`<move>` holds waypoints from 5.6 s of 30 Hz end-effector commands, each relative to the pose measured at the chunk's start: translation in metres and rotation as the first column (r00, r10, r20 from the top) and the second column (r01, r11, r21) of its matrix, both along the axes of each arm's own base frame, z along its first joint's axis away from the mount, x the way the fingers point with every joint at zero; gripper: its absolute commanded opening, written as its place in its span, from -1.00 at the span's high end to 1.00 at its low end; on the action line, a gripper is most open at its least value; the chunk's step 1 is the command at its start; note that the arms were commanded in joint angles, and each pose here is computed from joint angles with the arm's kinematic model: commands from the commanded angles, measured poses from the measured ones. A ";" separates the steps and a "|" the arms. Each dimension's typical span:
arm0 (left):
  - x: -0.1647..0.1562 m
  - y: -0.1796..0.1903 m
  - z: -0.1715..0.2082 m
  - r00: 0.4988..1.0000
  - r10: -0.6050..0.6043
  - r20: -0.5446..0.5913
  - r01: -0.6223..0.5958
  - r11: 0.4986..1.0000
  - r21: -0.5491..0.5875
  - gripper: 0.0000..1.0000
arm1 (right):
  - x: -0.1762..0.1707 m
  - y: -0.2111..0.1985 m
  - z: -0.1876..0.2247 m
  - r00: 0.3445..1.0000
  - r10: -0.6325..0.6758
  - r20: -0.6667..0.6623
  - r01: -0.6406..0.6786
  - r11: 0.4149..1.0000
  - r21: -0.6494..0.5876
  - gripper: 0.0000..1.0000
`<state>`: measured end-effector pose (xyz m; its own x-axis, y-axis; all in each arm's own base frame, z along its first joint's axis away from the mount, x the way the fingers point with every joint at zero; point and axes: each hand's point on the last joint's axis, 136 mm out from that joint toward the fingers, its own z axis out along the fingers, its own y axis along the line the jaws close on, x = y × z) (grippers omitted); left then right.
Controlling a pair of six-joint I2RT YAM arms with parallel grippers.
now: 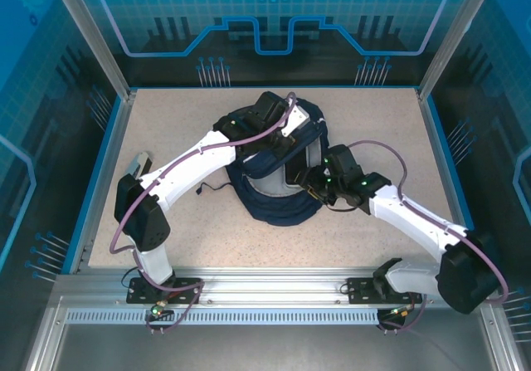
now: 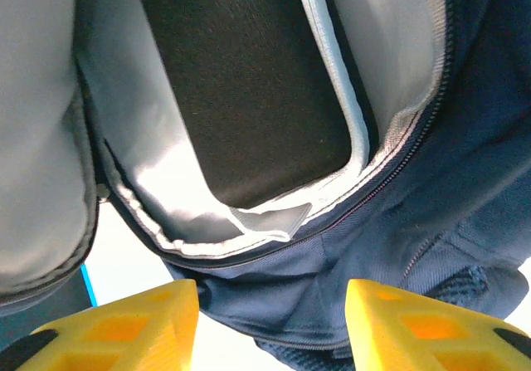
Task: Pack the student bag
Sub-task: Move the glasses case into the student bag, then close the student bag at the center of the table, then zip the student bag at the center of the table.
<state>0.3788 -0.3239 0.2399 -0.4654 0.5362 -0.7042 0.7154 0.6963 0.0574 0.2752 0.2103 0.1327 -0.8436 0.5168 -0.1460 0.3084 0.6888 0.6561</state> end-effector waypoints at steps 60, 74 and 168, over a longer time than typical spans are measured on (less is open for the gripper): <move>-0.009 0.103 -0.049 0.610 0.470 -0.638 -0.764 0.561 -0.317 -0.56 | -0.011 -0.041 0.023 0.970 0.230 0.074 -0.196 0.928 -0.318 -0.61; -0.039 0.123 -0.126 0.384 0.458 -0.802 -0.903 0.367 -0.223 0.41 | -0.014 0.021 0.011 0.946 0.323 0.026 -0.298 0.899 -0.322 -0.62; -0.009 -0.023 -0.050 0.426 -0.175 -0.887 -0.796 0.394 -0.460 1.00 | 0.076 -0.028 0.010 0.908 0.301 0.290 0.015 0.670 -0.742 0.92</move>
<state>0.3703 -0.3372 0.1726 -0.9046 -0.3879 0.1769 -0.2779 0.2219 -0.9346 0.3511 0.1869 0.1309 -0.6957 0.0001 -0.7183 0.0685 0.9954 -0.0662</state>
